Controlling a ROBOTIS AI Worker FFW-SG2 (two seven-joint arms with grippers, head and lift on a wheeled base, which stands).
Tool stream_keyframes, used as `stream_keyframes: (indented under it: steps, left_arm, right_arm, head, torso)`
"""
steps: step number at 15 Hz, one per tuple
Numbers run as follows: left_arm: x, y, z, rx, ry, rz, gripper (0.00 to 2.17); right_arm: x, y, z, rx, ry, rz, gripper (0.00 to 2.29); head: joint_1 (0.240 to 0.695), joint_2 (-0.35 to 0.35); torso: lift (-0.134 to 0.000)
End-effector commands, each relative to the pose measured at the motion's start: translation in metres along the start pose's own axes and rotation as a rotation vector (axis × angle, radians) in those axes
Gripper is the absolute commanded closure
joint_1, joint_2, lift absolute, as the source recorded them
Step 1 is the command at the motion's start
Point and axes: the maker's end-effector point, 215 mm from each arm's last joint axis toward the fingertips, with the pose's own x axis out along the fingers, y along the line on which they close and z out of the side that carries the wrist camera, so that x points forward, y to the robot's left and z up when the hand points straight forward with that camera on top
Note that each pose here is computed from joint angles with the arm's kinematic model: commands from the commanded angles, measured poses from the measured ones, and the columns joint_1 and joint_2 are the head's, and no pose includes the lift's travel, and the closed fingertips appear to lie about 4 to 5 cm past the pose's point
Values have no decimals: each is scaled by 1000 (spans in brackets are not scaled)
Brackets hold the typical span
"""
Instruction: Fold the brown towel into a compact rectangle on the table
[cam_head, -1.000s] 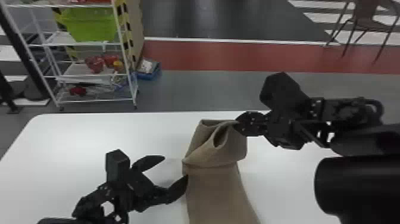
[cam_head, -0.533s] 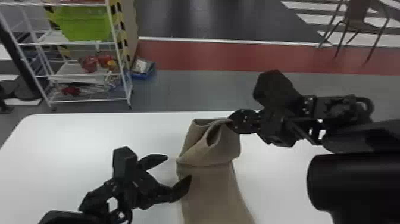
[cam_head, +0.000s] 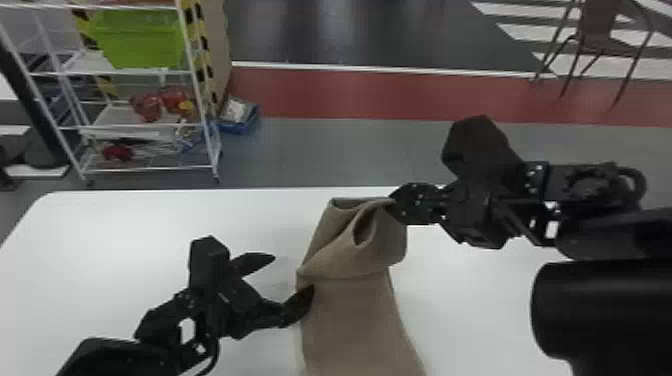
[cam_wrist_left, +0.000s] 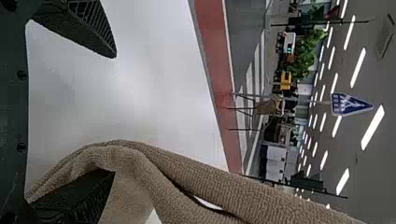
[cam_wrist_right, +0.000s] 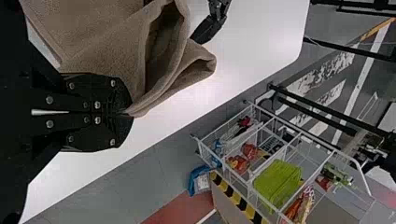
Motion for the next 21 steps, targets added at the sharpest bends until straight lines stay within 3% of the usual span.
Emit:
stream_keyframes:
  steps: [1, 8, 21]
  left_arm:
    - [1, 0, -4, -6, 6, -2, 26]
    - [1, 1, -8, -11, 11, 2, 26]
    - [-4, 6, -11, -16, 9, 9, 26]
  right_arm:
    - [-3, -1, 2, 1, -7, -1, 2013]
    - [-16, 24, 12, -26, -38, 10, 2013]
    - [-8, 130, -32, -178, 59, 190, 2013]
  head:
    - [695, -77]
    - [695, -72]
    - [695, -41]
  torso:
    - [-122]
    - [-122]
    - [-122]
